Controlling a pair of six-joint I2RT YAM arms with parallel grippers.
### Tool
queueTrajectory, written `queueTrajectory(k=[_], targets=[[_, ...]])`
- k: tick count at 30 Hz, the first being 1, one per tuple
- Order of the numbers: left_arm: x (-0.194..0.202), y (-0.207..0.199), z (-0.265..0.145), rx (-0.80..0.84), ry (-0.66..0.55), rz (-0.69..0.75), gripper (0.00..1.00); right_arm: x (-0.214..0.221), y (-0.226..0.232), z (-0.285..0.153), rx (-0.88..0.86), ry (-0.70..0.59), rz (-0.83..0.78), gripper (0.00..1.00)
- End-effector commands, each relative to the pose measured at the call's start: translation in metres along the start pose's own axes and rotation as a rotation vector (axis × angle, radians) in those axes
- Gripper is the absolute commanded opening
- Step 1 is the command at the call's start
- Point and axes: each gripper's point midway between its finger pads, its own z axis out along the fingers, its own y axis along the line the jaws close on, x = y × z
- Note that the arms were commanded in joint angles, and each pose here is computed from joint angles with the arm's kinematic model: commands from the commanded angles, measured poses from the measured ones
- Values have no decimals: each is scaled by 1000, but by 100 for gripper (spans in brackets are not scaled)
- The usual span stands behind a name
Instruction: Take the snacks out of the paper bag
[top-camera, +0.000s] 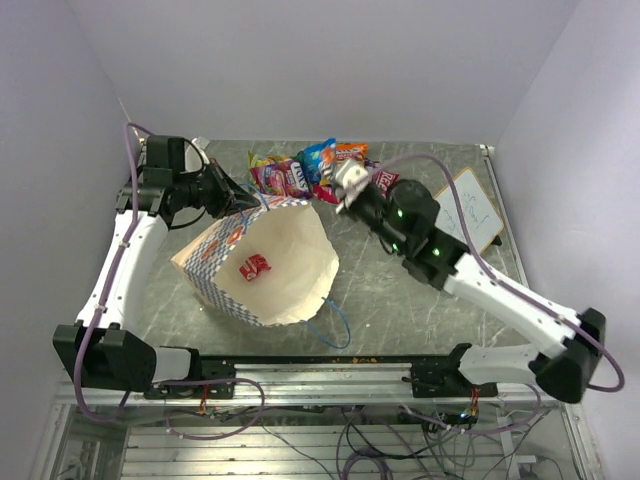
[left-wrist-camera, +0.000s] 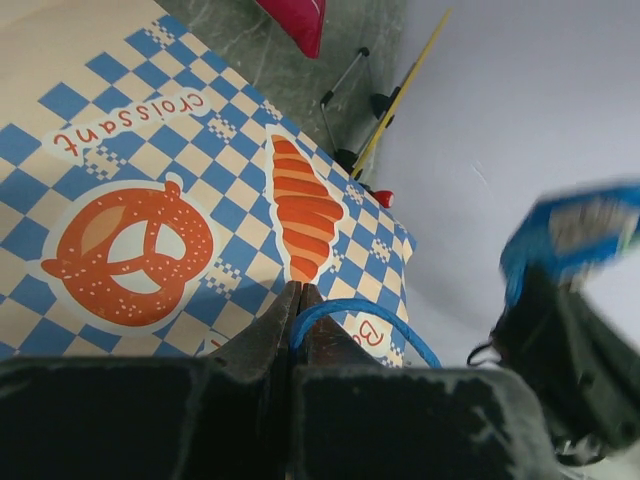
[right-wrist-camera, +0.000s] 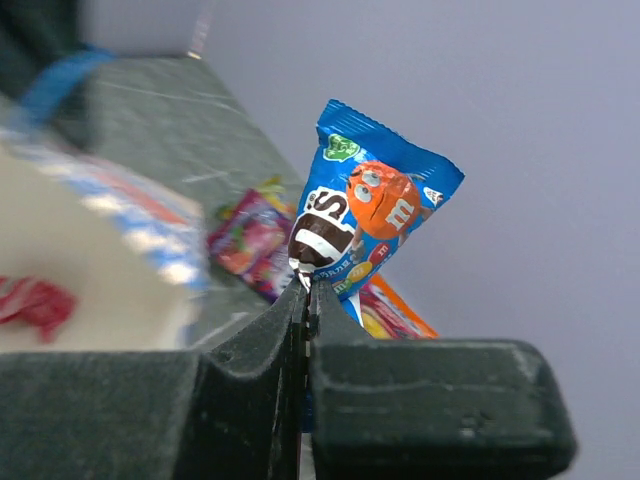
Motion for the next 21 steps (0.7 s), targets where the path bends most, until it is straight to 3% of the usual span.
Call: queueTrajectory(k=[1,9,21], targets=[[-6,2,-7,-34,-20,55,7,30,-69,42,197,22,91,0],[27,30,-2,-118,101,67,7,147,-115,120,260,186,186,0],[104,40,39,-203,355,103,7,249,-78,205,149,241,252,0]])
